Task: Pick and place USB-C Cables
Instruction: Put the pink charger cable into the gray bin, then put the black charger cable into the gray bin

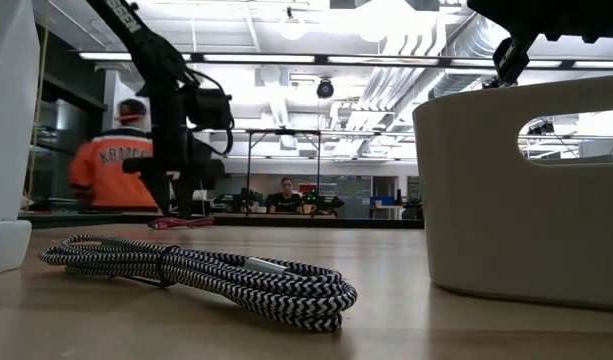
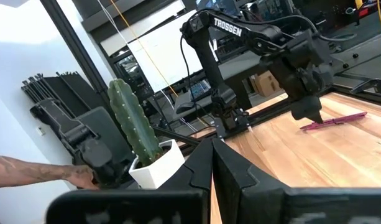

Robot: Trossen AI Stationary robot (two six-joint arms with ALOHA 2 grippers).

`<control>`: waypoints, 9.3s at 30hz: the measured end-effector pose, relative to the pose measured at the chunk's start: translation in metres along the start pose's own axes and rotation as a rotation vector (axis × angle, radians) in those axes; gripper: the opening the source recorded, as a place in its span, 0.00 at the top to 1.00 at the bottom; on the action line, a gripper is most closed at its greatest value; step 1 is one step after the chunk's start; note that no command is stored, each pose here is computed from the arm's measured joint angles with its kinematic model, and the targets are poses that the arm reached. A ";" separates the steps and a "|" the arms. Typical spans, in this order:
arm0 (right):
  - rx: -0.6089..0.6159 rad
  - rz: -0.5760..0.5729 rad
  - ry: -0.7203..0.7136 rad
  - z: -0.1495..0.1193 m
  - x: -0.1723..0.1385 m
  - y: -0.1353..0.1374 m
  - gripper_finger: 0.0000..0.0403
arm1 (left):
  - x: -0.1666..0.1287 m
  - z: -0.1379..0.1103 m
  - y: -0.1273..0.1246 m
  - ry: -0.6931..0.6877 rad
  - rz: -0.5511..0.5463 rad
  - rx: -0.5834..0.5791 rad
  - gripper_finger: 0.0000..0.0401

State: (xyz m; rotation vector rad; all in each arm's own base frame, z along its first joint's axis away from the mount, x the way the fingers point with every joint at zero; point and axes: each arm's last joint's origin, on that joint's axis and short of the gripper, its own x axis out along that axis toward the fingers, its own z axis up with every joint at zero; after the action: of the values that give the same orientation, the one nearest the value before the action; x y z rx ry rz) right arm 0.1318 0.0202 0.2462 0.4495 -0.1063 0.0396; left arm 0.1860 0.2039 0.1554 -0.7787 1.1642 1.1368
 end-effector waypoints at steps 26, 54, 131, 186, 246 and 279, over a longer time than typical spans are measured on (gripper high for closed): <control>0.000 -0.012 -0.005 0.000 0.000 0.000 1.00 | 0.027 0.001 -0.006 0.043 0.044 -0.014 0.66; 0.018 -0.013 -0.005 0.000 0.000 0.000 1.00 | 0.008 0.007 -0.001 -0.085 0.047 -0.011 1.00; 0.006 -0.090 -0.101 0.006 -0.001 -0.001 1.00 | -0.263 -0.164 -0.122 -0.964 -1.239 0.390 1.00; 0.236 -0.224 -0.267 0.014 -0.002 -0.004 1.00 | -0.087 -0.181 -0.354 -0.248 -0.798 0.769 1.00; 0.167 -0.256 -0.214 0.010 -0.002 -0.006 1.00 | -0.106 -0.183 -0.345 -0.252 -0.722 1.247 0.93; 0.168 -0.257 -0.213 0.010 -0.002 -0.006 1.00 | -0.106 -0.182 -0.345 -0.237 -0.707 1.158 0.55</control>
State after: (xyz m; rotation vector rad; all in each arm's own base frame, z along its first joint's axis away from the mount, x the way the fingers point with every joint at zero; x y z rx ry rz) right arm 0.1295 0.0107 0.2521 0.6313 -0.2555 -0.2539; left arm 0.4629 -0.0896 0.1825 -0.0861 0.9948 -0.1122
